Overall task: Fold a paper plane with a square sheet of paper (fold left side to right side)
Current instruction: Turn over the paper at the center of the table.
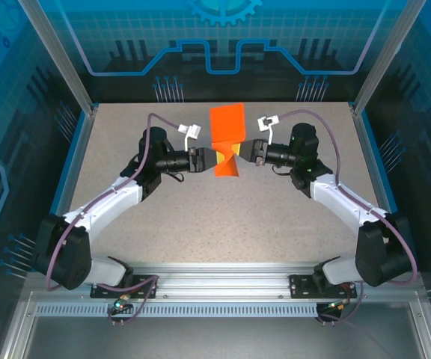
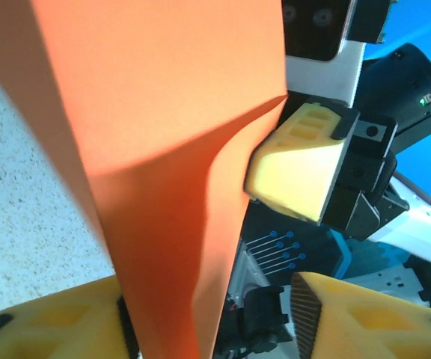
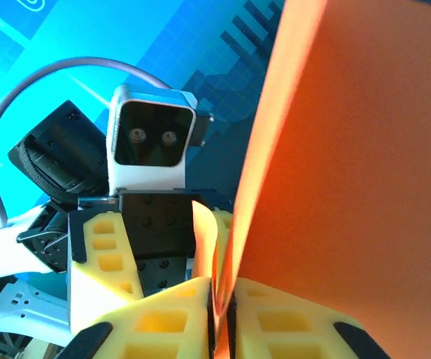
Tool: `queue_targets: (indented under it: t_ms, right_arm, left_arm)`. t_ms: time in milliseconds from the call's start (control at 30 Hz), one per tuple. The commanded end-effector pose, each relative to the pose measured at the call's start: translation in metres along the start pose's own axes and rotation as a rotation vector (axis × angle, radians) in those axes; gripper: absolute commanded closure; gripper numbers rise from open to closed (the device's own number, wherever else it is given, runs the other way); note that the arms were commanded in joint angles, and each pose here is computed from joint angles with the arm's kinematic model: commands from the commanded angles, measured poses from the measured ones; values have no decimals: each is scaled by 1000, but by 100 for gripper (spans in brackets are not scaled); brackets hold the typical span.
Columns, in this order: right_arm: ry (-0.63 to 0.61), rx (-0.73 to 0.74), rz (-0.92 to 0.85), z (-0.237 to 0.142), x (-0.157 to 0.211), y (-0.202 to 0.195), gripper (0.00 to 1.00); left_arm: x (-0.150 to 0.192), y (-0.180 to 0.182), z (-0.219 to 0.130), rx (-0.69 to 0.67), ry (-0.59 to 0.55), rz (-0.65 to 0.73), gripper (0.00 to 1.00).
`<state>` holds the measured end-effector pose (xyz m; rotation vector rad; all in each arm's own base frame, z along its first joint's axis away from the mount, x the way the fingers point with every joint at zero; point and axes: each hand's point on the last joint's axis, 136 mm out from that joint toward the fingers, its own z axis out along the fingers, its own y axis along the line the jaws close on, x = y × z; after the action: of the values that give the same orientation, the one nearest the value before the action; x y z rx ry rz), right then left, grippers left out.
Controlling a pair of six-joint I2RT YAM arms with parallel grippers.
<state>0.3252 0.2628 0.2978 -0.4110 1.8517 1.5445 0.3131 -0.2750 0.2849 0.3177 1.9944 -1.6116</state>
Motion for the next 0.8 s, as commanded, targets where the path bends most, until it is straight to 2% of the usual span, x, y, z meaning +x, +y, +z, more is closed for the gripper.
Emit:
queue_targets:
  t_ms: [0,267,400,467,567,633,767]
  right_arm:
    - [7,13,24,3,6,-7,85]
    - [13,31,43,2,10,-14,83]
    - [7,56,45,-2,12,-19,73]
    - [3,85,37,-6,12,-22,67]
    - [17,199,41,-18,21,-39,58]
    - [27,336,39,-33,28,-57,49]
    - [69,674,27,-78,42,-97,41]
  left_arm:
    - [-10,-16,-3,8,-22,50,53]
    - [-9,-7,-2,-27,-24,37,78]
    - [-7,-1,-3,-57,-23,30,87]
    - [-4,5,-3,-86,-17,28,88]
    - [3,16,-6,-175,4,48,90]
    - [12,29,-9,-301,38,77,93]
    - [34,52,-17,-605,152,183,96]
